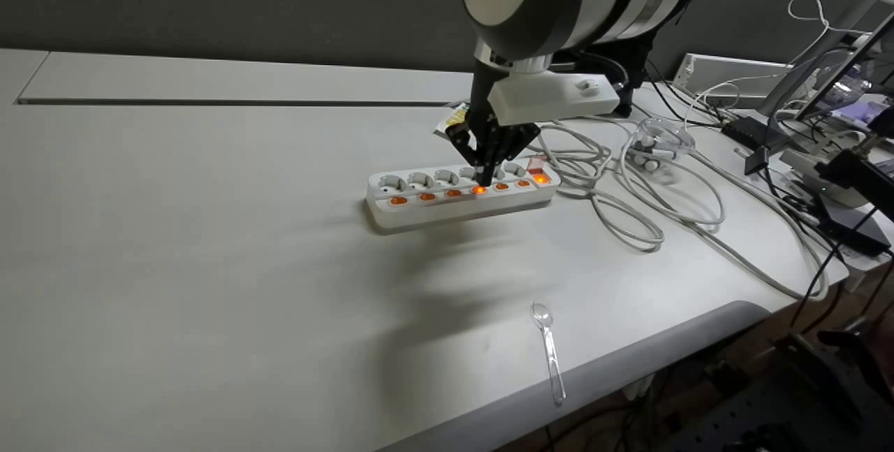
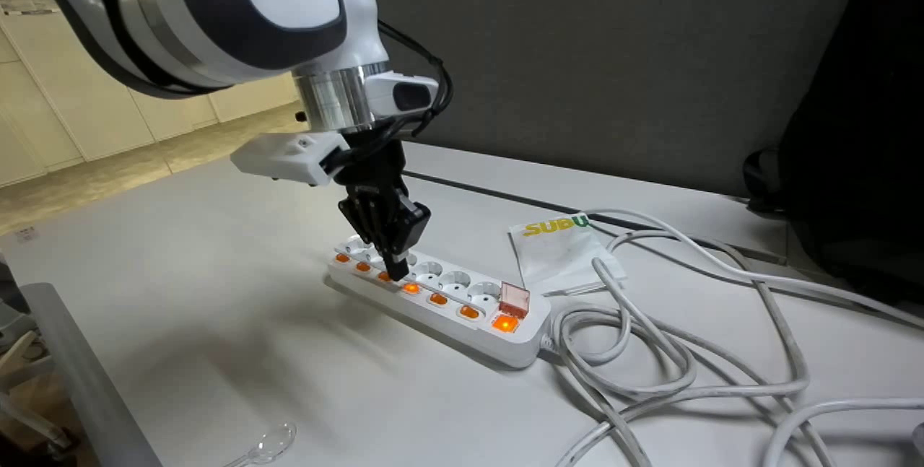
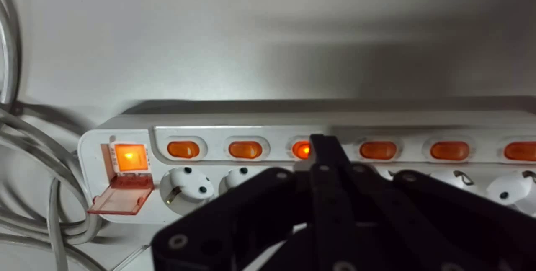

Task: Turn off the switch at the fourth from the right

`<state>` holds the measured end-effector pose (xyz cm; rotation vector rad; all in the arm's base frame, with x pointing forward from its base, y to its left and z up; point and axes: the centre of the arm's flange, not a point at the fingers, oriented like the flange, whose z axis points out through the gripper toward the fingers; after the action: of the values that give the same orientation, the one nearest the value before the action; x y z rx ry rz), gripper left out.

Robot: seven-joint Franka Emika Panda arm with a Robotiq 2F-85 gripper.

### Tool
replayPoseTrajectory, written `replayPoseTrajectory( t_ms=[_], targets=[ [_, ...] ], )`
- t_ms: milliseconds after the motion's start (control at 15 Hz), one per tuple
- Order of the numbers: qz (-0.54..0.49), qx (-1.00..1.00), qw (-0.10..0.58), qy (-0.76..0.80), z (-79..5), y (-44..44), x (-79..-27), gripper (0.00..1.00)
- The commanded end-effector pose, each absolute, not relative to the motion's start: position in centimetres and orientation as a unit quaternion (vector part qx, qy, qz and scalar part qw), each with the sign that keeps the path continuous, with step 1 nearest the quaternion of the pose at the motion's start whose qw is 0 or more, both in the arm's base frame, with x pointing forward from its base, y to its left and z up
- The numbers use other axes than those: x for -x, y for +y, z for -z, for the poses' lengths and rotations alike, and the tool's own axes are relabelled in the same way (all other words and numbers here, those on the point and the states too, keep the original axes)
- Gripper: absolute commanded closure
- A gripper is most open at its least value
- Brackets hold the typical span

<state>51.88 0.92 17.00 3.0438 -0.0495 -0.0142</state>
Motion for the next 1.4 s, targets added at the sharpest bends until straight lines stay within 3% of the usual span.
replayPoseTrajectory(
  t_ms=[0,1333],
  targets=[
    [-0.022,-0.998,0.047,-0.028,-17.0,0.2,-51.4,1.0],
    [-0.01,-0.998,0.017,-0.059,-15.8,-1.4,-51.4,1.0]
  ],
)
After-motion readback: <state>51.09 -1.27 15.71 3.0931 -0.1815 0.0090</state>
